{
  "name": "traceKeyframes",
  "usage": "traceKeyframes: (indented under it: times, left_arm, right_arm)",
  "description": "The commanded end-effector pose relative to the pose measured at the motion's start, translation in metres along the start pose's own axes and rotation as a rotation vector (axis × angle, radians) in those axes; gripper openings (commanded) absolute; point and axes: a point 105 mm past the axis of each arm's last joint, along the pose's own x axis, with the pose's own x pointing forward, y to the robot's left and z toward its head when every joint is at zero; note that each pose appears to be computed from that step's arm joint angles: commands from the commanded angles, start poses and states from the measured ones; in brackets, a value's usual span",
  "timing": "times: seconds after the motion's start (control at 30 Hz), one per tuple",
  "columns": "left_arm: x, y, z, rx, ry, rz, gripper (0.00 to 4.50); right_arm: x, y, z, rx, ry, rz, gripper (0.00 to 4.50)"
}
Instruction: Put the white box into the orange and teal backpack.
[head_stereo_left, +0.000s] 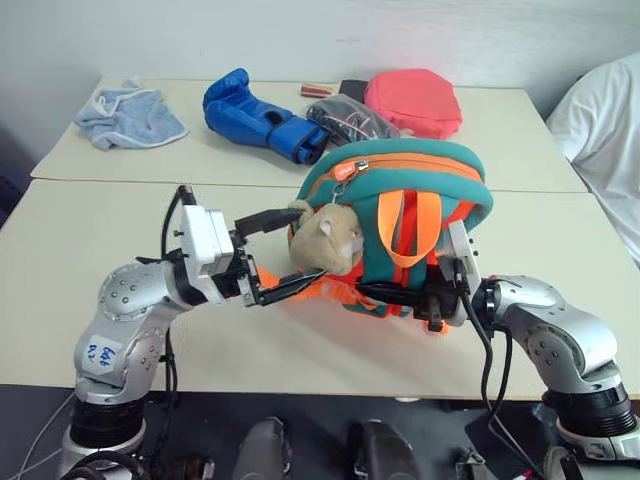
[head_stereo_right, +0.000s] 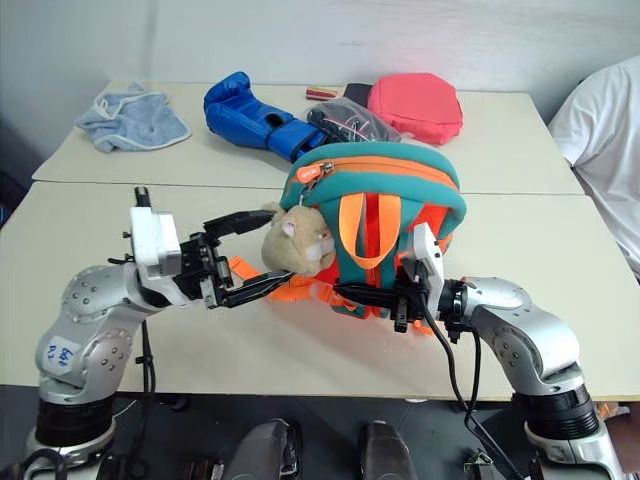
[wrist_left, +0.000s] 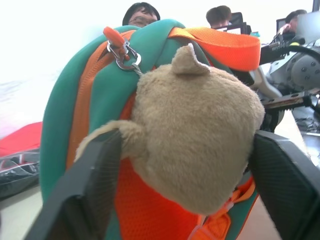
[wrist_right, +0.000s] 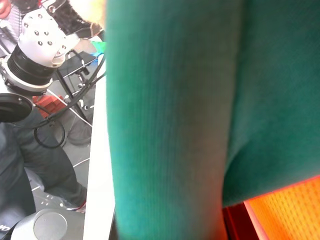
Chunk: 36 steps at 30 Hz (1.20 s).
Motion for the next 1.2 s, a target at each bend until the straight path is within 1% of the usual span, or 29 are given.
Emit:
traceKeyframes:
  times: [0.03,0.1,0.13,0.23,0.3,0.37,0.43,0.53,0.6,0.67,0.73,0.77,0.83,0.97,1.03,1.13,1.2]
  left_arm:
    - [0.003,0.001,0.008,0.053,-0.021,-0.016,2.51]
    - [-0.003,0.004,0.005,0.070,0.012,-0.016,1.90]
    - [-0.005,0.007,0.003,0.082,0.026,-0.010,1.67]
    - [-0.010,0.017,0.003,0.089,0.039,0.024,0.83]
    - [-0.017,0.039,0.017,0.030,-0.012,0.098,0.39]
    - [-0.026,0.051,0.028,-0.060,-0.051,0.113,0.10]
    - [-0.035,0.058,0.034,-0.126,-0.058,0.117,0.10]
    - [-0.055,0.084,0.028,-0.222,0.024,0.251,0.10]
    - [-0.066,0.100,0.027,-0.238,0.064,0.334,0.10]
    - [-0.081,0.122,0.021,-0.256,0.083,0.467,0.10]
    - [-0.091,0.132,0.007,-0.310,0.125,0.544,0.10]
    - [-0.093,0.131,-0.002,-0.319,0.157,0.549,0.10]
    - [-0.096,0.125,-0.027,-0.363,0.250,0.554,0.10]
    - [-0.092,0.111,-0.073,-0.355,0.412,0.527,0.10]
    - [-0.087,0.102,-0.092,-0.366,0.467,0.498,0.10]
    - [-0.074,0.095,-0.105,-0.386,0.458,0.457,0.10]
    - [-0.065,0.085,-0.109,-0.331,0.499,0.370,0.10]
  right_arm:
    - [0.002,0.002,0.006,-0.034,-0.015,0.013,0.00]
    - [0.002,0.001,0.006,-0.038,-0.019,0.003,0.00]
    - [0.002,0.000,0.006,-0.039,-0.019,-0.001,0.00]
    - [0.002,-0.001,0.006,-0.040,-0.025,-0.008,0.00]
    - [0.000,-0.002,0.006,-0.042,-0.031,-0.024,0.00]
    - [-0.001,-0.002,0.006,-0.045,-0.032,-0.033,0.00]
    - [-0.002,-0.002,0.005,-0.044,-0.034,-0.038,0.00]
    - [-0.003,-0.001,0.003,-0.032,-0.041,-0.059,0.00]
    - [-0.005,0.000,0.001,-0.036,-0.037,-0.067,0.00]
    - [-0.006,0.000,0.001,-0.034,-0.046,-0.078,0.00]
    - [-0.006,0.001,0.000,-0.034,-0.048,-0.080,0.00]
    - [-0.006,0.001,0.000,-0.035,-0.048,-0.081,0.00]
    - [-0.007,0.001,-0.001,-0.037,-0.054,-0.090,0.00]
    - [-0.007,-0.001,0.000,-0.040,-0.069,-0.110,0.00]
    - [-0.007,-0.001,-0.001,-0.039,-0.073,-0.114,0.00]
    - [-0.007,-0.003,0.000,-0.035,-0.096,-0.131,0.00]
    - [-0.007,-0.002,0.000,-0.035,-0.104,-0.133,0.00]
